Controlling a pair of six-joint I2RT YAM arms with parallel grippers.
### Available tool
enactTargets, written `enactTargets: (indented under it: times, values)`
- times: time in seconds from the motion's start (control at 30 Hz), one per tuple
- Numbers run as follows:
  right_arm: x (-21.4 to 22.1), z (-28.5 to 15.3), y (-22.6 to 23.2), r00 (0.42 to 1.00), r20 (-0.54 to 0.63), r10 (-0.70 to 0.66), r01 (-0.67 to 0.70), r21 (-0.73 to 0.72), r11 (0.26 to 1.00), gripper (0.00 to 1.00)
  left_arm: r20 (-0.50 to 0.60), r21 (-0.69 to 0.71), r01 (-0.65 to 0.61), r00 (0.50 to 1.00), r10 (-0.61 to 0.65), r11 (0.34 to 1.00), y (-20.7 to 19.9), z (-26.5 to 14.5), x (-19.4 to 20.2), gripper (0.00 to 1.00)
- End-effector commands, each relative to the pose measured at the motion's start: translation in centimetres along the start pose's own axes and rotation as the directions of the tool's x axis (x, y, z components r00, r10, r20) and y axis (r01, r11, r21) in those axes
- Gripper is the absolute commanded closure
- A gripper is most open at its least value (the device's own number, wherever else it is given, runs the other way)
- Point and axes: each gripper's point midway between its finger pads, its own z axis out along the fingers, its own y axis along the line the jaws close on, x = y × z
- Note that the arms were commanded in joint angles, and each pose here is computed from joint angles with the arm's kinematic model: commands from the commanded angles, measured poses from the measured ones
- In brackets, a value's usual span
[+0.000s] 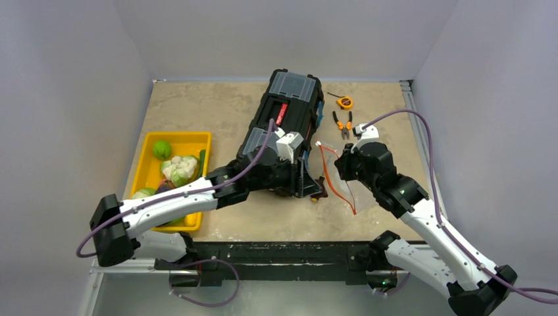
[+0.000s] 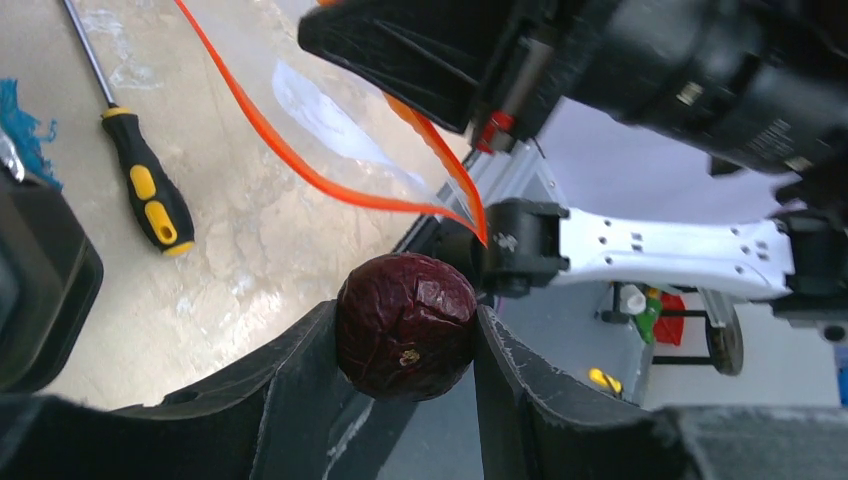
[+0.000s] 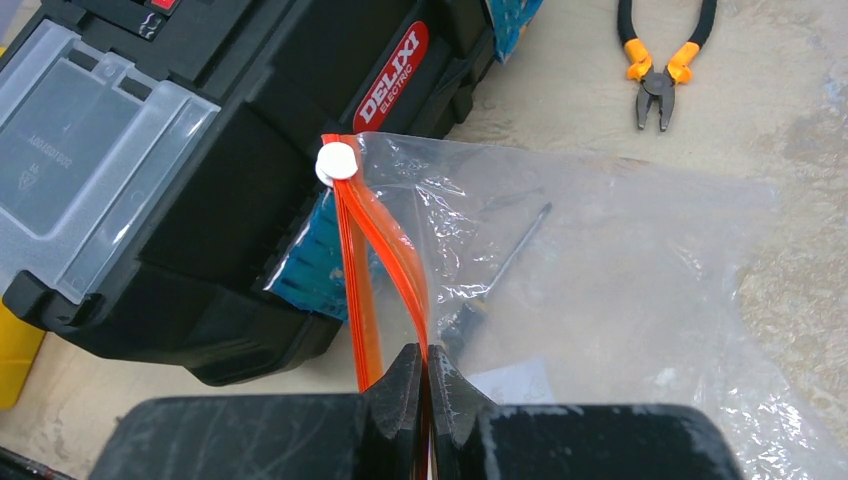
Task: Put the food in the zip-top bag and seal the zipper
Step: Place the fake vegetable in the zipper food storage bag.
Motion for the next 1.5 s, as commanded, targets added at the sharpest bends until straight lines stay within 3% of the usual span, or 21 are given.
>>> enactTargets:
  times: [0.0,0.27,0.7,0.77,0.8,0.83,1.07,1.47]
  values:
    - [-1.4,-0.5,0.4,0.999,0.049,0.016,-0.015,-0.019,1.000,1.00,0.191,0.041,0.012,0.981,-0.019,0.999,-2.0,3.1,-4.9,1.00]
    - [-2.1,-1.0,1.0,0.997,0.075,0.031,-0.027,-0.050,0.998,1.00,0.161,0.034,0.078,0.984,-0.082,0.996,-1.0,8.3,-4.5,1.00]
    - [-2.6,-1.7,1.1,0.992,0.110,0.053,-0.046,-0.070,0.997,1.00,0.132,-0.041,0.130,0.984,-0.123,0.991,1.0,10.8,-3.6,0.98]
    - [-2.5,-1.7,1.1,0.992,0.111,0.053,-0.046,-0.068,0.997,1.00,0.127,-0.046,0.132,0.984,-0.125,0.990,1.2,10.9,-3.4,0.81]
    - [-2.5,-1.8,1.1,0.992,0.113,0.054,-0.047,-0.068,0.997,1.00,0.124,-0.047,0.134,0.984,-0.127,0.990,1.3,10.9,-3.3,0.63]
    - [-2.6,-1.8,1.1,0.992,0.115,0.056,-0.049,-0.067,0.997,1.00,0.123,-0.050,0.136,0.984,-0.129,0.989,1.4,10.9,-3.2,0.53]
    - [-2.5,-1.8,0.8,0.991,0.118,0.057,-0.050,-0.054,0.997,1.00,0.125,-0.067,0.137,0.984,-0.128,0.988,1.9,10.1,-2.8,0.14]
    - [-2.0,-1.4,0.2,0.993,0.104,0.054,-0.051,-0.023,0.998,1.00,0.102,-0.030,0.070,0.993,-0.066,0.997,0.6,6.8,-2.7,0.11]
